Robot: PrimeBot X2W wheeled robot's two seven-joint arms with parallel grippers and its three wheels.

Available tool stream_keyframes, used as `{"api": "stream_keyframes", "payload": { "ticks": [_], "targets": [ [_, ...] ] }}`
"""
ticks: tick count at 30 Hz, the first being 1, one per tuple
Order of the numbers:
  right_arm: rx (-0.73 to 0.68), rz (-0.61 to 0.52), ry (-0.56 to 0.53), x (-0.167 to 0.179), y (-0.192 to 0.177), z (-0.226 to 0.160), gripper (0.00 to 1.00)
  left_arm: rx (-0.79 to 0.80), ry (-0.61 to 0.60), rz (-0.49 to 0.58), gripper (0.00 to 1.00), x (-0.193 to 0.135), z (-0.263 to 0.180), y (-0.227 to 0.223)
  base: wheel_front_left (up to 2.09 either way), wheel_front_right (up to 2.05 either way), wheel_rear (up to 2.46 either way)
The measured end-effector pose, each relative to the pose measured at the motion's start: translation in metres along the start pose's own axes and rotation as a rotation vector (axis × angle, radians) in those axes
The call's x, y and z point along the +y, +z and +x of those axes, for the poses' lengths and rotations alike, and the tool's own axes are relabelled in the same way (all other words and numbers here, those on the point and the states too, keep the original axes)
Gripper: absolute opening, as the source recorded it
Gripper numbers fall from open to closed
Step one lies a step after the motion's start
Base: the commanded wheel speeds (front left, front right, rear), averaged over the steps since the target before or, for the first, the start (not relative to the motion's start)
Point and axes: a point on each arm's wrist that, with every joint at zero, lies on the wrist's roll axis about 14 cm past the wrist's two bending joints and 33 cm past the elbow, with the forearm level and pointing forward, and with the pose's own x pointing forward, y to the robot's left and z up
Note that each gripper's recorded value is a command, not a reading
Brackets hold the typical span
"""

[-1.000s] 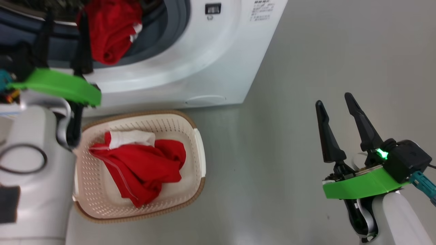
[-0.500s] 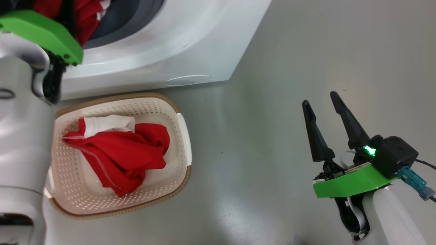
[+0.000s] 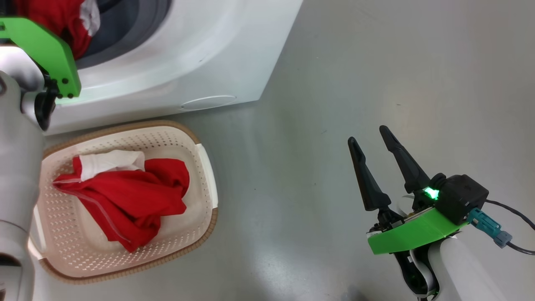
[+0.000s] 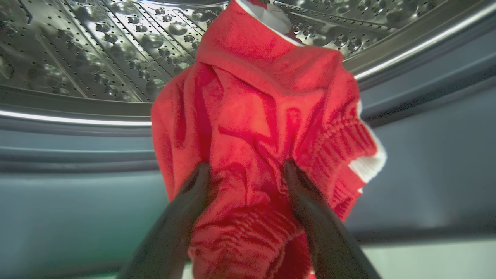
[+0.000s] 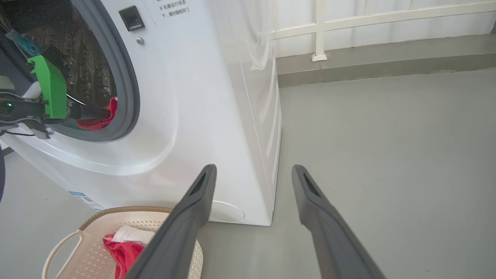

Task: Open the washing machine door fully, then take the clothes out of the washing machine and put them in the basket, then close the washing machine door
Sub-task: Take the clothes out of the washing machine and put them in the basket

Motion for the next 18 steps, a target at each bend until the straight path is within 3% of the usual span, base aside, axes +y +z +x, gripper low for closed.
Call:
{"api": "stream_keyframes", "payload": {
  "ticks": [2, 3, 4, 5, 10, 18],
  "targets": [
    [0.000, -0.001, -0.010, -0.003, 0.001, -0.002, 1.00, 0.036, 0.005, 0.007, 1.00, -0.002, 0.003, -0.005, 0.00, 0.00, 0.00],
    [0.001, 0.001, -0.014, -0.004, 0.000, -0.002, 1.00, 0.052, 0.006, 0.011, 0.92, -0.002, 0.004, -0.007, 0.00, 0.00, 0.00],
    [0.002, 0.002, -0.017, -0.005, 0.000, -0.003, 1.00, 0.063, 0.008, 0.016, 0.43, -0.001, 0.005, -0.009, 0.00, 0.00, 0.00],
    [0.005, 0.002, -0.019, -0.006, -0.001, -0.003, 1.00, 0.069, 0.014, 0.023, 0.00, 0.000, 0.006, -0.011, 0.00, 0.00, 0.00],
    [0.017, 0.007, -0.025, -0.008, -0.005, -0.003, 1.00, 0.045, 0.021, 0.039, 0.00, 0.001, 0.012, -0.011, 0.00, 0.00, 0.00],
    [0.019, 0.015, -0.003, -0.002, -0.007, 0.004, 1.00, -0.218, 0.038, -0.007, 0.00, 0.010, 0.004, 0.025, 0.00, 0.00, 0.00]
  ]
}}
